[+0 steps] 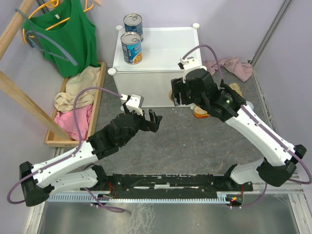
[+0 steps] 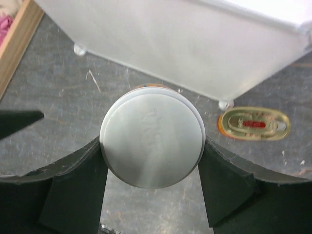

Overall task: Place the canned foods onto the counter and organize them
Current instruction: Place the canned food on the counter.

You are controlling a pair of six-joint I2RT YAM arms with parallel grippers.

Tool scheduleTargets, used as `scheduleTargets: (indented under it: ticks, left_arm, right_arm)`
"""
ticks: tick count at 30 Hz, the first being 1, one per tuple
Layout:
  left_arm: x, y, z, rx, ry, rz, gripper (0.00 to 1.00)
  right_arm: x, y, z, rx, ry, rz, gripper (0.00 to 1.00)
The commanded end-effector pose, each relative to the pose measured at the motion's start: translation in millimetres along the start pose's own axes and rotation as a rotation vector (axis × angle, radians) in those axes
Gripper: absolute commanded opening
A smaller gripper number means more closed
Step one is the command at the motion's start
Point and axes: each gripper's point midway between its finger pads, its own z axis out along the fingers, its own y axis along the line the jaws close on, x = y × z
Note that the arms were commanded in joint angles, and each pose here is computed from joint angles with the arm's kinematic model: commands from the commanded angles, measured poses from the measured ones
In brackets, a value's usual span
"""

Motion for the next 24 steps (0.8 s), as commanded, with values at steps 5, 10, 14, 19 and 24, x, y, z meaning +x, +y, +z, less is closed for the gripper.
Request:
scheduleTargets:
  ticks: [5, 10, 14, 19, 24]
  left_arm:
    - [-21.1, -6.0, -9.6, 0.029, -0.072, -0.070, 0.99]
    - [-20.7, -4.3, -11.8, 0.024, -0.068, -0.068, 0.99]
    - [-22.3, -3.6, -12.9, 0.020, -0.072, -0.070, 0.99]
    - [-21.8, -4.0, -12.5, 0.020, -0.070, -0.067, 0.99]
    - [-22.2, -4.5, -12.4, 0.020, -0.071, -0.070, 0.99]
  right_arm:
    - [-90.4, 2.5, 0.2, 0.065, -0.217, -0.026, 0.28]
    - [-111.3, -2.4, 14.7, 0.108, -0.226, -0.062, 0.28]
    - [-123.8, -8.6, 24.8, 0.114, -0.230, -0.056, 0.28]
    - [-134.6, -18.3, 38.9, 0.124, -0.227, -0.048, 0.28]
    - [-142.8, -27.6, 50.1, 0.138, -0.226, -0.046, 0.28]
